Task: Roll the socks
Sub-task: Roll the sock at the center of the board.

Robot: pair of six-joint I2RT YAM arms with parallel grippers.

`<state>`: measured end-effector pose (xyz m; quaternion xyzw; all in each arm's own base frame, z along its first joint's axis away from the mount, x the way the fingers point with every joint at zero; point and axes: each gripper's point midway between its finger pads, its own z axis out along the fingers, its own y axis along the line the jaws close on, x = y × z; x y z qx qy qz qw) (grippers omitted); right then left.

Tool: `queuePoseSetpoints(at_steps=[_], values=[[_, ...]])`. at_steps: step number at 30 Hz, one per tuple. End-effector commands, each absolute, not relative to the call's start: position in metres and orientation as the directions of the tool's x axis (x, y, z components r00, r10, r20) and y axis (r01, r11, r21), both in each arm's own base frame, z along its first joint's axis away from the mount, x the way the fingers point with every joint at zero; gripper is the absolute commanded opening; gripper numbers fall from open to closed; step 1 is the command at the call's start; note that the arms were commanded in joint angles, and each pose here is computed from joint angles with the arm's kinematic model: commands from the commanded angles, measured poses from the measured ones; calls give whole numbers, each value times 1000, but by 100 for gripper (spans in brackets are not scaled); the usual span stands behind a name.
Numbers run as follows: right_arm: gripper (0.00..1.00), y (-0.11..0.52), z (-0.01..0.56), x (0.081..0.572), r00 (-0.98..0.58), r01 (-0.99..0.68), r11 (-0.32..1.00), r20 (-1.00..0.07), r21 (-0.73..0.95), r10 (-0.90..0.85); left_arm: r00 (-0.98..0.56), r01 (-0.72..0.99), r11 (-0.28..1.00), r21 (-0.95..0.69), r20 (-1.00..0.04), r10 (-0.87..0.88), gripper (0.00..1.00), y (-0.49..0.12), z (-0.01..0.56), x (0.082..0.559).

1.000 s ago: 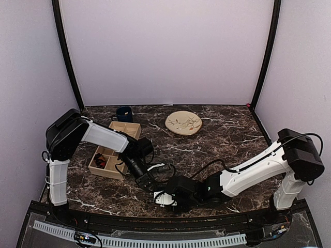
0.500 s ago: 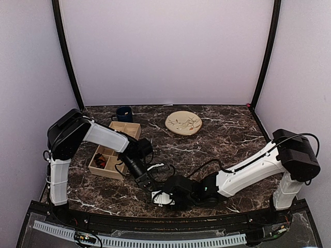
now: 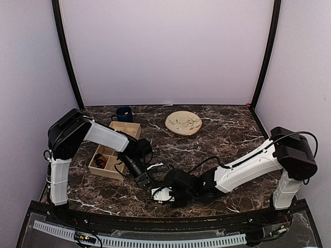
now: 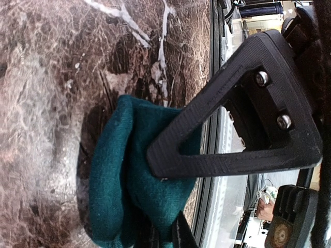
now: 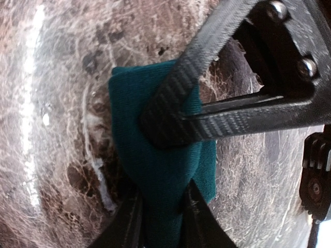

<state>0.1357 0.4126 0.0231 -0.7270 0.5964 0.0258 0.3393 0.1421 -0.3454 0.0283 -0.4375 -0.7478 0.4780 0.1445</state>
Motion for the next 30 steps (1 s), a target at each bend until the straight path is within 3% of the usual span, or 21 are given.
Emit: queuePoseSetpoints(at_steps=[1, 3, 15, 30], values=[[17, 394, -2, 138, 240, -920, -85, -378, -384, -894, -569, 504, 243, -829, -107, 815, 5, -330, 14, 136], [15, 395, -3, 136, 224, -934, -86, -381, -346, -897, -569, 532, 252, -808, -121, 813, 16, -330, 15, 141], [9, 394, -7, 129, 122, -981, -52, -387, -186, -914, -598, 647, 277, -710, -248, 762, 40, -330, 39, 171], [9, 401, 2, 121, -35, -999, 25, -425, 30, -905, -590, 764, 340, -549, -381, 712, 48, -318, 53, 193]])
